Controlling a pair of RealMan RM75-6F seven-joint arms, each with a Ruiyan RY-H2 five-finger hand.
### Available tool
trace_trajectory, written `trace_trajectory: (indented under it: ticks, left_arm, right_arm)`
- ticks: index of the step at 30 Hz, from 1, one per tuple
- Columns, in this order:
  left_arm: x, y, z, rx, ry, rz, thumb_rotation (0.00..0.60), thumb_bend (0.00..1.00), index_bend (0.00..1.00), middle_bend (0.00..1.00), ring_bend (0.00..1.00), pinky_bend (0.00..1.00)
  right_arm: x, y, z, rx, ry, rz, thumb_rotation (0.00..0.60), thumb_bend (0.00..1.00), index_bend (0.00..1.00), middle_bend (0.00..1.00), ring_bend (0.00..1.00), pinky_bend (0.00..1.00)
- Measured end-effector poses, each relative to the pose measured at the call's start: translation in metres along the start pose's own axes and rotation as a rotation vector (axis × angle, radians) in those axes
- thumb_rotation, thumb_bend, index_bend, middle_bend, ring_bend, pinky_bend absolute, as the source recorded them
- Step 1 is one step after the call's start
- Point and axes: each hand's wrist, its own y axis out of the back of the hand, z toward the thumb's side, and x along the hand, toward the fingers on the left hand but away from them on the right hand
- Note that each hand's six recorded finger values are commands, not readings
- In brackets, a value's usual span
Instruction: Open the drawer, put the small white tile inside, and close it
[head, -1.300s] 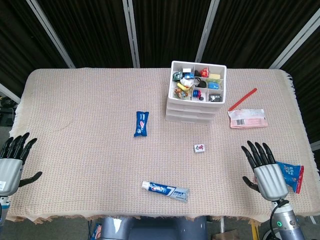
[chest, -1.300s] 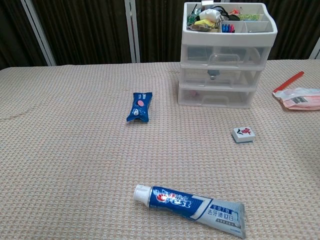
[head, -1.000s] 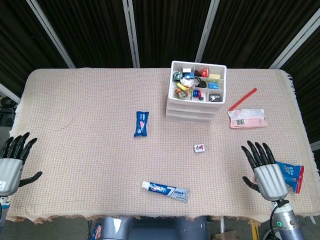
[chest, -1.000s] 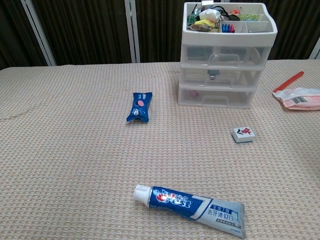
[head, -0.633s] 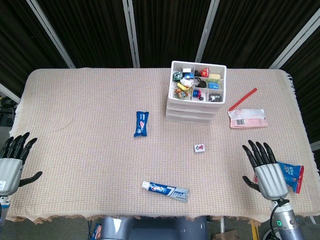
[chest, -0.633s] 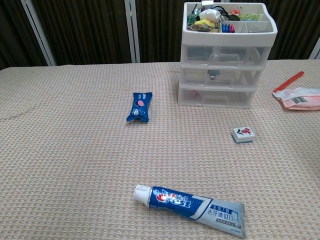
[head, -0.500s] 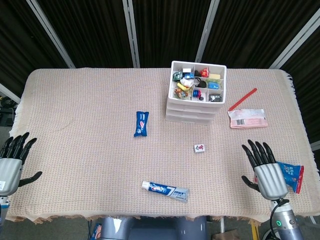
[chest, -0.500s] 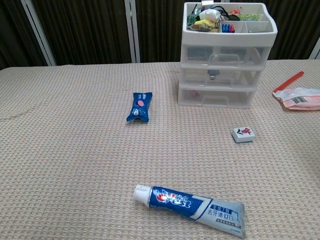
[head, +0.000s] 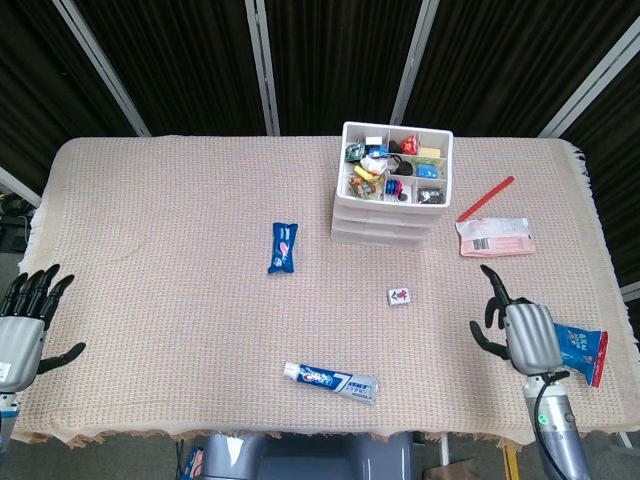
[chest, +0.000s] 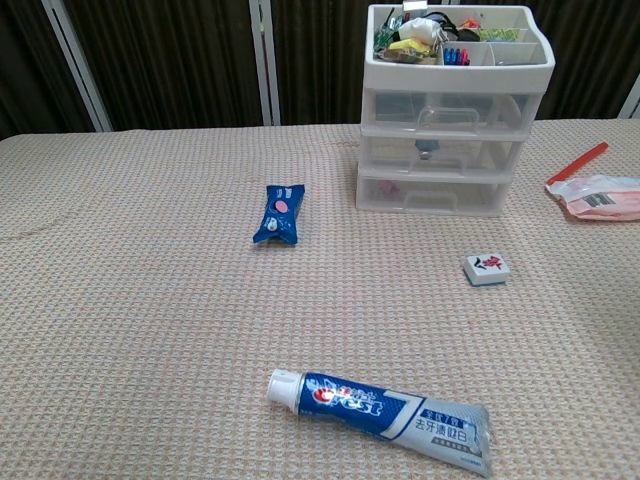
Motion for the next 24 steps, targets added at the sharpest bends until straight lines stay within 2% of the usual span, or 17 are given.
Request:
trace_trajectory:
  ticks: [5, 12, 19, 24]
  left_arm:
    - [0.000, 0.001, 0.000, -0.004, 0.000, 0.009, 0.600, 0.15, 0.07, 0.00, 0.00, 0.00]
    - [0.001, 0.000, 0.000, -0.012, -0.005, 0.007, 0.600, 0.15, 0.07, 0.00, 0.00, 0.00]
    - [0.001, 0.001, -0.001, -0.018, -0.001, 0.006, 0.600, 0.15, 0.07, 0.00, 0.00, 0.00]
    - [0.002, 0.000, -0.001, -0.024, 0.001, 0.003, 0.600, 0.14, 0.07, 0.00, 0.00, 0.00]
  right_arm:
    - [-0.025, -0.013, 0.010, -0.183, -0.095, 0.079, 0.600, 0.48, 0.09, 0.79, 0.79, 0.62]
    - [-0.049, -0.042, 0.036, -0.482, -0.219, 0.207, 0.600, 0.49, 0.09, 0.79, 0.80, 0.62]
    - [-0.068, -0.084, 0.078, -0.807, -0.342, 0.353, 0.600, 0.49, 0.10, 0.79, 0.80, 0.62]
    - [-0.080, -0.106, 0.113, -0.954, -0.370, 0.400, 0.600, 0.49, 0.10, 0.79, 0.80, 0.62]
